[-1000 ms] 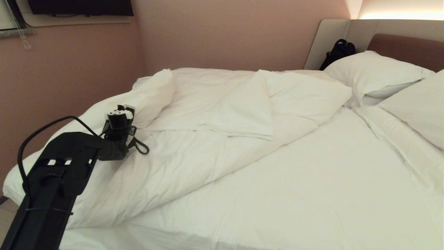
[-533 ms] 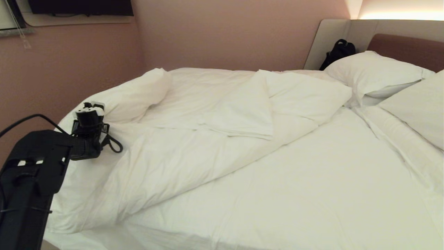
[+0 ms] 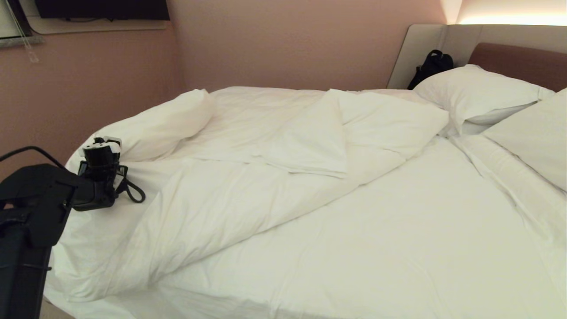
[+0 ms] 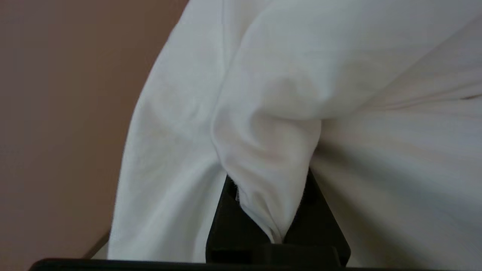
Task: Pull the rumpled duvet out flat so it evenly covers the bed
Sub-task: Flatten the corners of the folded blanket
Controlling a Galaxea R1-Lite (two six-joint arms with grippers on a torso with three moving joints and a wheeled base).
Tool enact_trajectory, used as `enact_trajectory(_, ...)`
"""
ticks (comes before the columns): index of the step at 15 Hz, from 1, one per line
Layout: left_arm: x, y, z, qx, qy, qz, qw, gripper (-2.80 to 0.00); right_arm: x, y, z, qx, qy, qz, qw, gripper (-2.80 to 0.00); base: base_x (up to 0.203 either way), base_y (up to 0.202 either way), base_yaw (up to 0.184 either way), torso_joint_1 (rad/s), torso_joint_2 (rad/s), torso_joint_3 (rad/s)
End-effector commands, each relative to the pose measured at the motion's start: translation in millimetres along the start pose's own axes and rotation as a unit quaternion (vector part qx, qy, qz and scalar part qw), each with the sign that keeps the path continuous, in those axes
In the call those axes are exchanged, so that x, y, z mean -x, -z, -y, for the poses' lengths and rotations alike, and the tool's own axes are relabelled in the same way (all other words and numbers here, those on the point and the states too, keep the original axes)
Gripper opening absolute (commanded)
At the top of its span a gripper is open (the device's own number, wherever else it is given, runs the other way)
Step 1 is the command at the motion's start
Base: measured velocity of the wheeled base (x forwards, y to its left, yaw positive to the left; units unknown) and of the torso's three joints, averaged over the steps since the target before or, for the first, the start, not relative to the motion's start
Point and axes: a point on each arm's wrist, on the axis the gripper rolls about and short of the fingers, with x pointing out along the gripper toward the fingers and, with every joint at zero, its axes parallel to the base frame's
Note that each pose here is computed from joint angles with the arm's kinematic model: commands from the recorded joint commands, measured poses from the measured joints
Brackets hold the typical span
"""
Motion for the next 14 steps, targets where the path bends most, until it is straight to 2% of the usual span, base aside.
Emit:
enact_trajectory(1,2,1,3.8,-0.002,0.003,-0.002,1.0,-2.8,0,0,0,0.0,0.0,0.0,1.0,-2.8,0.0,0.0,0.0,0.0,0.0,0.0)
enact_trajectory(5,4,2,8.2,0.001,0.007,-0.003,1.0,-2.8,0,0,0,0.0,0.0,0.0,1.0,-2.8,0.0,0.0,0.0,0.0,0.0,0.0)
enact_trajectory(6,4,0,8.5,0.003,0.007,0.0,1.0,0.0,0,0,0,0.0,0.0,0.0,1.0,-2.8,0.0,0.0,0.0,0.0,0.0,0.0)
enact_trajectory(8,5,-5,7.7,0.012,0.006,0.006,0.9999,0.0,0,0,0,0.0,0.0,0.0,1.0,-2.8,0.0,0.0,0.0,0.0,0.0,0.0)
enact_trajectory(10,10,-18,5.6,0.042,0.011,0.021,0.9989,0.0,0,0,0,0.0,0.0,0.0,1.0,-2.8,0.0,0.0,0.0,0.0,0.0,0.0)
enact_trajectory(14,33,-60,-13.3,0.113,0.032,0.056,0.9915,0.0,0,0,0,0.0,0.0,0.0,1.0,-2.8,0.0,0.0,0.0,0.0,0.0,0.0)
